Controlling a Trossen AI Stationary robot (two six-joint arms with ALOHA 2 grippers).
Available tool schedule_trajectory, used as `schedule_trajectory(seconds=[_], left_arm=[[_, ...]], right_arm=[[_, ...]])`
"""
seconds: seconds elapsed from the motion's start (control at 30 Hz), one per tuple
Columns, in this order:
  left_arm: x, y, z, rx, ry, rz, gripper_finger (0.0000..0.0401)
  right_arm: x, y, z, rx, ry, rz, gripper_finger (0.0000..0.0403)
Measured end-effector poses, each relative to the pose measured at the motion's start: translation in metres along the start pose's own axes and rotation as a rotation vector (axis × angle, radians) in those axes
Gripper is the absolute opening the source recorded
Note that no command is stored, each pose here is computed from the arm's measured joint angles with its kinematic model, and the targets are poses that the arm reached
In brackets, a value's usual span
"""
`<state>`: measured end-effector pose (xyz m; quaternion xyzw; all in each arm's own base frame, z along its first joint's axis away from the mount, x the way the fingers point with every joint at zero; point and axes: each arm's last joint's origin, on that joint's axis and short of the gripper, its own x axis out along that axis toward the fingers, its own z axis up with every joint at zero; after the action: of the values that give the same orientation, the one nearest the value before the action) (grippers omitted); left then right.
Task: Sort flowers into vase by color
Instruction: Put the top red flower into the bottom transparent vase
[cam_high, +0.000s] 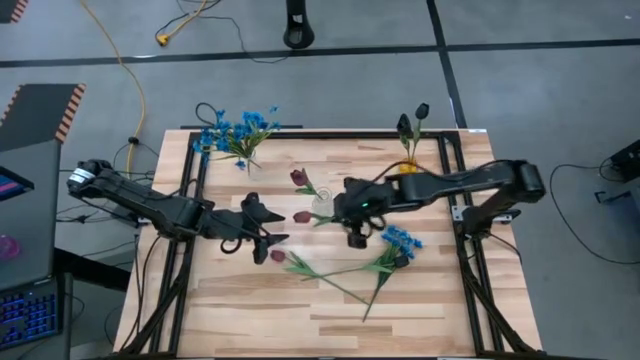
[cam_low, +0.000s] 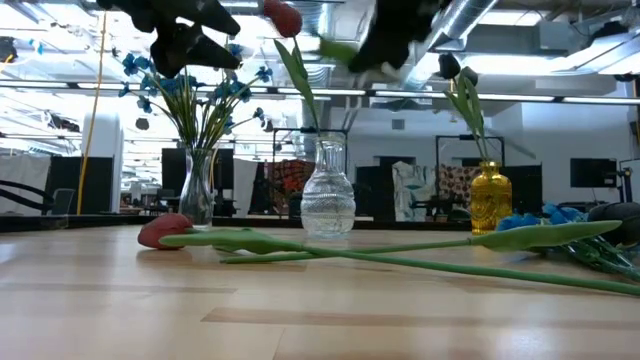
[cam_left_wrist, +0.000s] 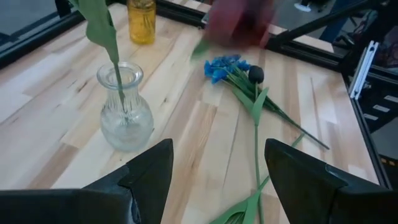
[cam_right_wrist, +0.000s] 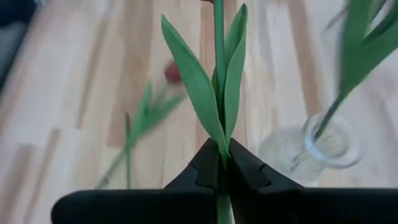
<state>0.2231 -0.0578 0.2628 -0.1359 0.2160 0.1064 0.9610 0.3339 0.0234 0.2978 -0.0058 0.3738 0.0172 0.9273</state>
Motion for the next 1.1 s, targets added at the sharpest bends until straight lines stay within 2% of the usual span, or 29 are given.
schedule_trajectory(seconds=[0.23,0.37,0.5,0.63,0.77,1.1], left_arm=[[-0.002,0.001,0.001,-0.002,-0.01,0.005,0.0242],[-0.002,0.001,0.001,-0.002,-0.011,0.007,0.0242],[-0.002,0.001,0.001,-0.003,-0.013,0.01,0.0242],[-0.002,0.001,0.001,-0.003,-0.017,0.017,0.0242],[-0.002,0.001,0.002,-0.003,-0.022,0.026,0.0242],[-0.002,0.001,0.002,-0.004,-0.032,0.039,0.0242]], right_arm=[[-0.059,0.009,0.013,-0.059,-0.358,0.027,0.004],[-0.076,0.007,-0.004,-0.106,-0.597,0.014,0.004],[-0.089,0.0,-0.023,-0.132,-0.959,-0.043,0.004],[-0.085,-0.009,-0.045,-0.135,-1.196,-0.11,0.0039],[-0.076,-0.02,-0.054,-0.124,-1.291,-0.164,0.0039],[-0.034,-0.04,-0.051,-0.115,-1.304,-0.238,0.0039]])
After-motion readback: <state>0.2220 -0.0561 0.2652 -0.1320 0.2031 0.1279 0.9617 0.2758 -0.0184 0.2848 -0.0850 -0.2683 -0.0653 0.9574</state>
